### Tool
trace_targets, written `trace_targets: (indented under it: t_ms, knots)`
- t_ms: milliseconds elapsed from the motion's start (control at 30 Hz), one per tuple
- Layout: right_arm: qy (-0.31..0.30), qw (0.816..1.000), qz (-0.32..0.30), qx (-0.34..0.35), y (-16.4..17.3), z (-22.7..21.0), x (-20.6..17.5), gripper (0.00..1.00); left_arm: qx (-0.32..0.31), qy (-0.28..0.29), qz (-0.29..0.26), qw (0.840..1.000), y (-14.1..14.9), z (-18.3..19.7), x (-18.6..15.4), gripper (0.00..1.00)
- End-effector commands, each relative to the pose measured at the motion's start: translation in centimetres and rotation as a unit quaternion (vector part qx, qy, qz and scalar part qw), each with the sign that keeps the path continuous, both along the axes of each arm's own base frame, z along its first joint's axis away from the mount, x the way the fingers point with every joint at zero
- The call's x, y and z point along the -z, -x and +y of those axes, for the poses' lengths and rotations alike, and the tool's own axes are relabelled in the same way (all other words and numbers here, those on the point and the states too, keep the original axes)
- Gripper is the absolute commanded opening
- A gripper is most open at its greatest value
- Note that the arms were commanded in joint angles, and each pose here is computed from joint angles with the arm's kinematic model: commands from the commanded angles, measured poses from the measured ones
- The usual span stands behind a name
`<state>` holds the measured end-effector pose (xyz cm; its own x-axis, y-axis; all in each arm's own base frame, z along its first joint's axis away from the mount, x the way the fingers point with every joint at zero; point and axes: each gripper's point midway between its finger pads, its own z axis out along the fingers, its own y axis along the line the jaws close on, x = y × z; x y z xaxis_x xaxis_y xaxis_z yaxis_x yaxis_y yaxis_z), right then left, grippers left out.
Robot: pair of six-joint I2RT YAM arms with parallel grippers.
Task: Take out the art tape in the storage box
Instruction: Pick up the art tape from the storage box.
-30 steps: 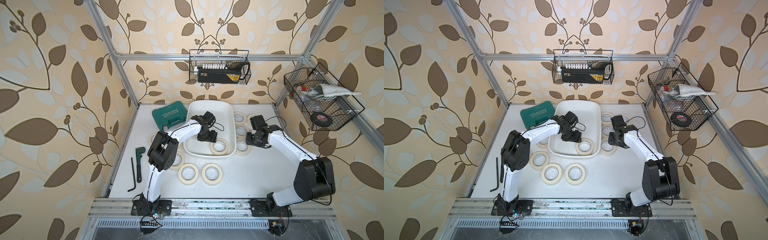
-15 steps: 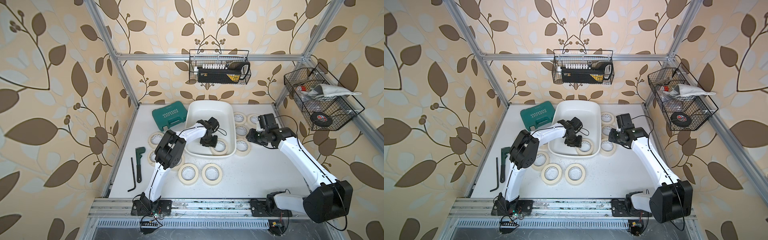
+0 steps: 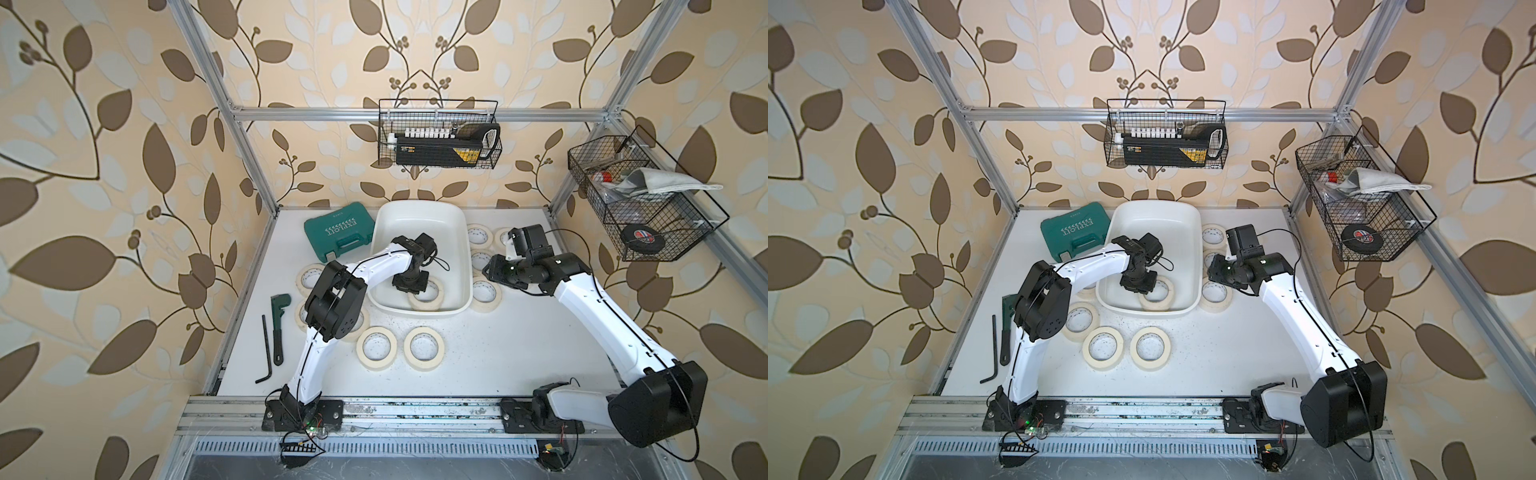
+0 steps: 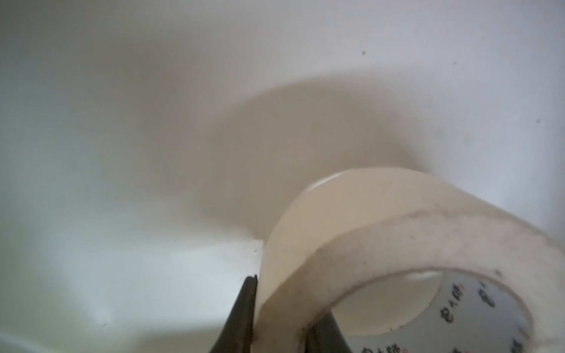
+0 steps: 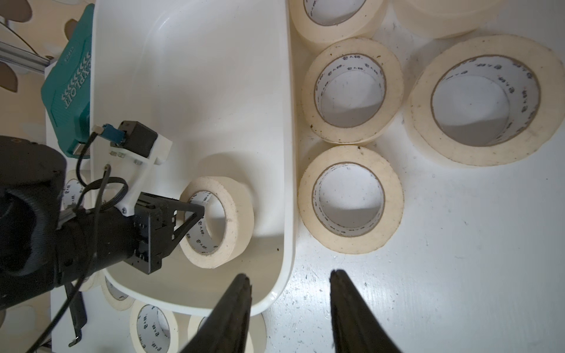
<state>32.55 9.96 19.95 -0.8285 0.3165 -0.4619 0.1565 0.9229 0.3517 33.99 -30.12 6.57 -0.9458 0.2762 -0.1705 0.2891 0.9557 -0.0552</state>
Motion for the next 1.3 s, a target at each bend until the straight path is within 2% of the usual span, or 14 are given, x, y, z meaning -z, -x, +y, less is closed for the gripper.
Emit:
trace_targets:
  t_ms: [0, 133, 367, 600, 867, 933, 1133, 1200, 1267]
  knots:
    - [-0.017, 1.000, -0.016, -0.010, -0.4, 1.5, -1.7, 0.44, 0.011, -0.007, -0.079, 0.997, -0.6, 1.2, -8.4, 0.13]
    - [-0.024, 0.999, -0.023, -0.027, -0.4, 3.2, -2.6, 0.44, 0.033, -0.052, -0.120, 0.991, -0.1, 1.4, -11.5, 0.13]
    - [-0.041, 0.997, -0.030, -0.063, 0.1, 6.6, -3.2, 0.45, 0.055, -0.036, -0.164, 0.984, 0.8, -0.4, -15.6, 0.13]
    - [-0.025, 0.996, -0.018, -0.081, 0.5, 8.5, -2.0, 0.49, 0.074, -0.014, -0.184, 0.980, 1.9, -2.2, -17.6, 0.13]
    - [-0.009, 0.996, -0.012, -0.084, -0.1, 8.7, -1.0, 0.49, 0.091, 0.012, -0.176, 0.980, 2.7, -3.6, -17.8, 0.14]
    - [-0.006, 0.996, -0.012, -0.084, -0.2, 8.7, -1.0, 0.45, 0.093, 0.013, -0.173, 0.980, 2.8, -3.7, -17.8, 0.14]
    - [0.003, 0.997, -0.009, -0.081, -0.4, 8.4, -0.7, 0.09, 0.117, 0.042, -0.159, 0.980, 3.6, -4.7, -17.7, 0.14]
    - [0.010, 0.997, -0.007, -0.079, -0.4, 8.1, -0.7, 0.02, 0.134, 0.064, -0.156, 0.976, 4.1, -5.4, -18.0, 0.14]
    - [0.015, 0.997, -0.007, -0.077, -0.4, 7.8, -0.8, 0.00, 0.139, 0.089, -0.160, 0.973, 4.4, -5.8, -18.6, 0.22]
